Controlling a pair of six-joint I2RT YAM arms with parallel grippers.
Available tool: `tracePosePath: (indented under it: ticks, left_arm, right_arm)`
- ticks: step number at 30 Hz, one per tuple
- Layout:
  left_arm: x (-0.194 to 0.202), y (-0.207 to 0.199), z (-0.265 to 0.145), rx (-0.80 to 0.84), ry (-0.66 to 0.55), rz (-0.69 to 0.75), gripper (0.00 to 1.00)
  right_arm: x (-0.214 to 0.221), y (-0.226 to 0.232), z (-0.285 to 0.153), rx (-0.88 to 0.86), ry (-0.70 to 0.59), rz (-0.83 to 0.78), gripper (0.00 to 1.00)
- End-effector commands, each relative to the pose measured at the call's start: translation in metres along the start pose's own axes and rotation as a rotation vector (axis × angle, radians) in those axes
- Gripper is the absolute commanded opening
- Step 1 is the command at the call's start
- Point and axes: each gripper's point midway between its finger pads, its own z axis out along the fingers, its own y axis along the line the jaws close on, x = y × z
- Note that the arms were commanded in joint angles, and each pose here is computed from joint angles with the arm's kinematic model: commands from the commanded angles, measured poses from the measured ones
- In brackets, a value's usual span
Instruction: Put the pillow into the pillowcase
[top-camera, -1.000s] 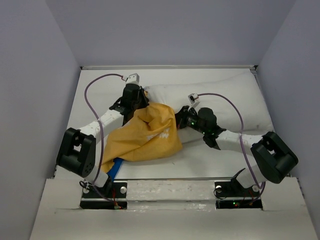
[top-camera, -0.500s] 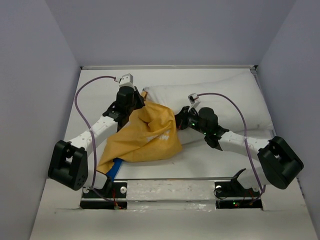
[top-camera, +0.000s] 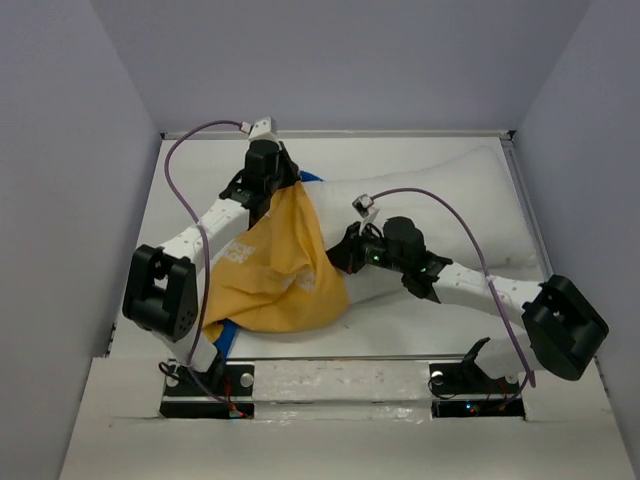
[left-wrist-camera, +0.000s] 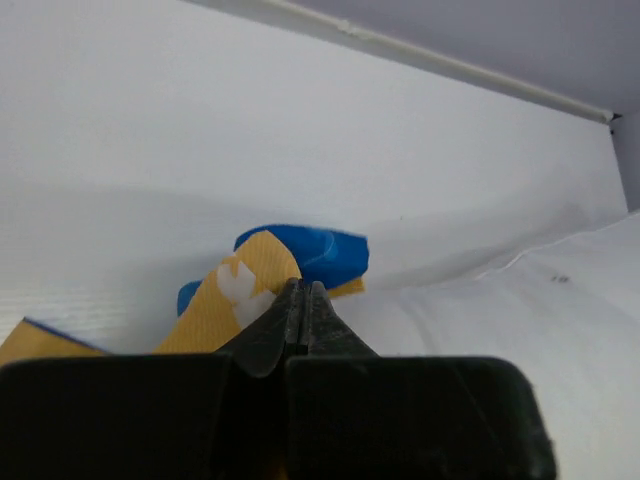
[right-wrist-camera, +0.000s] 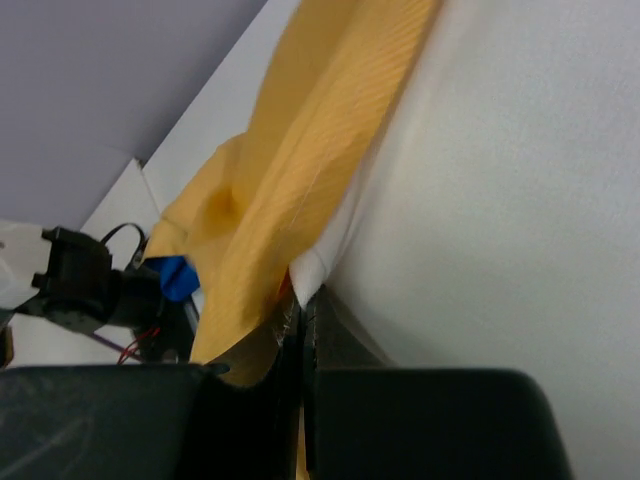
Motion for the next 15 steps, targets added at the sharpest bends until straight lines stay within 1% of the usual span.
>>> tracePosePath:
  ticks: [1,2,3,4,5,6,8,10,11,12,13,14,15]
  left_arm:
    - [-0.083,-0.057,-0.002,0.151,-0.176,-0.007,0.0]
    - [-0.085,-0.058,0.002,0.151,-0.174,-0.001,0.0]
    - [-0.099,-0.067,0.0,0.166,-0.198,0.0,0.0]
    - [-0.103,-0.07,0.001,0.17,-0.202,0.006,0.0]
    - [-0.1,-0.07,0.006,0.169,-0.178,0.018,0.0]
    - [-0.109,-0.078,0.003,0.188,-0.189,0.018,0.0]
    - [-0.11,-0.086,0.002,0.216,-0.182,0.016,0.0]
    - [-0.103,-0.11,-0.005,0.288,-0.154,0.008,0.0]
    - [-0.097,-0.125,-0.007,0.334,-0.131,0.013,0.0]
    - [-0.082,-0.149,-0.013,0.384,-0.098,0.033,0.0]
    - [-0.072,-0.161,-0.015,0.407,-0.075,0.047,0.0]
    - [-0.058,-0.171,-0.015,0.42,-0.037,0.068,0.0]
    - [-0.056,-0.186,-0.021,0.451,-0.032,0.08,0.0]
  right_arm:
    - [0.031,0.066,-0.009,-0.23,0.159,-0.042,0.0]
    - [0.035,0.07,-0.011,-0.238,0.172,-0.042,0.0]
    - [0.037,0.072,-0.013,-0.248,0.185,-0.038,0.0]
    - [0.039,0.077,-0.016,-0.259,0.198,-0.038,0.0]
    - [0.041,0.078,-0.018,-0.267,0.209,-0.035,0.0]
    - [0.041,0.083,-0.02,-0.29,0.219,-0.037,0.0]
    - [0.042,0.085,-0.021,-0.298,0.232,-0.036,0.0]
    - [0.04,0.086,-0.017,-0.311,0.233,-0.049,0.0]
    - [0.04,0.082,-0.009,-0.304,0.221,-0.051,0.0]
    - [0.037,0.08,-0.003,-0.296,0.198,-0.041,0.0]
    - [0.025,0.083,0.005,-0.309,0.139,-0.052,0.0]
    - [0.022,0.078,0.013,-0.286,0.113,-0.041,0.0]
    - [0.007,0.068,0.021,-0.218,0.034,-0.028,0.0]
